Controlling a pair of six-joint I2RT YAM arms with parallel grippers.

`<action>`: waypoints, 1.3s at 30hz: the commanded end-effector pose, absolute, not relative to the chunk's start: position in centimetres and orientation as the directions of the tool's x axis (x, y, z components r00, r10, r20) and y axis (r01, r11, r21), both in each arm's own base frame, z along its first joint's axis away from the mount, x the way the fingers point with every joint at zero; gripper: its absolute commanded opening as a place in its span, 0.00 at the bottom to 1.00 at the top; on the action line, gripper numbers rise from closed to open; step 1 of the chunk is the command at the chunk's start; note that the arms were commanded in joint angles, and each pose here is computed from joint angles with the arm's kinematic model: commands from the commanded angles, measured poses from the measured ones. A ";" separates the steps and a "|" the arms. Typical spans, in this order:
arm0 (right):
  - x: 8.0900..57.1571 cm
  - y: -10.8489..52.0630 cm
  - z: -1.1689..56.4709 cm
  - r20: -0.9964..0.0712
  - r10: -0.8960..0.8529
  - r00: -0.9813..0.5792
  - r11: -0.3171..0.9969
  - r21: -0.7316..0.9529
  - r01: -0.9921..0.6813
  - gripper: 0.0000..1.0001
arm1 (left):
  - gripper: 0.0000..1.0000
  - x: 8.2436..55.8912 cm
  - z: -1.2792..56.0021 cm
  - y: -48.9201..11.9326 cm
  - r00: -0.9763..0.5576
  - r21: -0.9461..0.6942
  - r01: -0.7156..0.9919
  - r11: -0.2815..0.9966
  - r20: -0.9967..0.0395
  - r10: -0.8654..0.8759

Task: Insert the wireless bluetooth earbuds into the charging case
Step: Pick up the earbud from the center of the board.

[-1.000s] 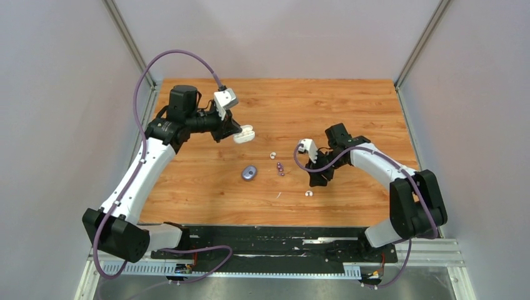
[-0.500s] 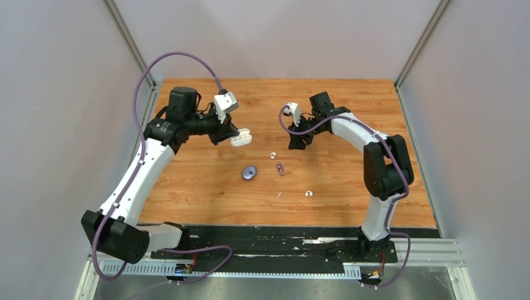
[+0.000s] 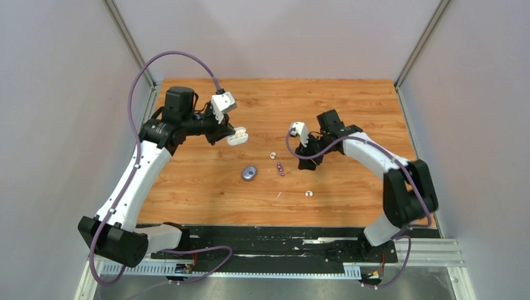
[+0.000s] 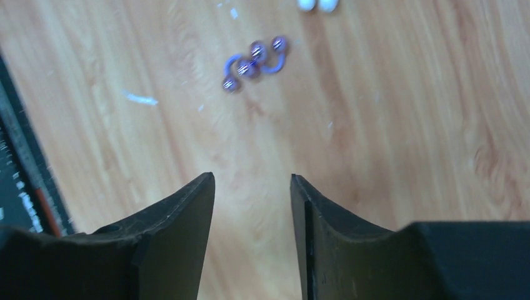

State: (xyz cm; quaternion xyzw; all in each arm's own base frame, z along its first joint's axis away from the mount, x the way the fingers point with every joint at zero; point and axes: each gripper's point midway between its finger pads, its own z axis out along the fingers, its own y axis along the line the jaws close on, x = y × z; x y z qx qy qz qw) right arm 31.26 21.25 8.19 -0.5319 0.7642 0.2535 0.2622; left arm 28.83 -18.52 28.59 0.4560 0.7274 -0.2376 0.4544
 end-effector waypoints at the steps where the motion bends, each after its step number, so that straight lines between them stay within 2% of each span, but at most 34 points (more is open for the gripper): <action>1: 26.8 19.3 10.8 -0.696 -0.657 -0.288 0.335 0.073 -0.939 0.52 | 0.00 29.3 30.7 -18.8 -0.109 0.113 0.872 0.475 -0.903 0.416; 6: 23.3 18.2 9.1 -0.687 -0.697 -0.205 0.230 0.056 -0.972 0.53 | 0.00 29.8 30.9 -19.2 -0.108 0.104 0.874 0.475 -0.911 0.398; 13: 21.9 16.9 5.6 -0.634 -0.773 -0.015 0.055 -0.043 -0.998 0.50 | 0.00 29.8 31.1 -19.6 -0.122 0.079 0.878 0.473 -0.917 0.379; 25: 21.5 17.3 3.8 -0.610 -0.792 -0.025 0.047 -0.019 -0.999 0.51 | 0.00 29.6 31.3 -19.5 -0.132 0.067 0.874 0.481 -0.921 0.368; 39: 20.8 17.2 2.1 -0.579 -0.815 -0.026 0.025 0.010 -1.000 0.41 | 0.00 29.5 31.0 -19.5 -0.136 0.065 0.874 0.482 -0.919 0.371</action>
